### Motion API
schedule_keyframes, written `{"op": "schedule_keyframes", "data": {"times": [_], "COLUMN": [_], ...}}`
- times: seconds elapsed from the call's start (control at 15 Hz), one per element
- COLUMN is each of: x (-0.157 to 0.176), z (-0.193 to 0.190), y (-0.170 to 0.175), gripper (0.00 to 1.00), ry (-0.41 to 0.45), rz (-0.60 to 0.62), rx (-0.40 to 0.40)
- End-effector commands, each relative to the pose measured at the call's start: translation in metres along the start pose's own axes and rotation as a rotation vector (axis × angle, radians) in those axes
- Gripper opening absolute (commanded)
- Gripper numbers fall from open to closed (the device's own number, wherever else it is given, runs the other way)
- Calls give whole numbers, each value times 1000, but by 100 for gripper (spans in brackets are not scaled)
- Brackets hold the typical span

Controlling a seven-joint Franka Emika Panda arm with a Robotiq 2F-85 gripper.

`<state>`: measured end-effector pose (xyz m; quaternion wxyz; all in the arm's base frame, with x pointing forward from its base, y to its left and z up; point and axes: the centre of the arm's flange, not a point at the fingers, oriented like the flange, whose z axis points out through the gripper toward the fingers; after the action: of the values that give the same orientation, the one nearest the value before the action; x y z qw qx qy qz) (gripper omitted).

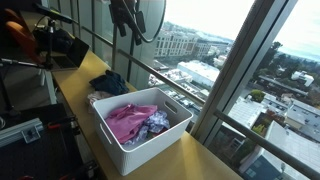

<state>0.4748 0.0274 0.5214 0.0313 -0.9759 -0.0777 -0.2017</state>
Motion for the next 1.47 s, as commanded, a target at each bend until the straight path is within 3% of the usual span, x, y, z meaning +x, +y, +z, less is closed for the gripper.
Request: {"op": "schedule_keyframes", "data": {"times": [0.0, 0.47, 0.93, 1.4], "x": [-18, -1, 26, 24], "z": [24, 125, 249, 355], "y": [-64, -169, -233, -273], "gripper": [100, 100, 100, 100], "ry": [65, 72, -40, -126], "rz": [-85, -229, -315, -392], "rx": [26, 63, 58, 27]}}
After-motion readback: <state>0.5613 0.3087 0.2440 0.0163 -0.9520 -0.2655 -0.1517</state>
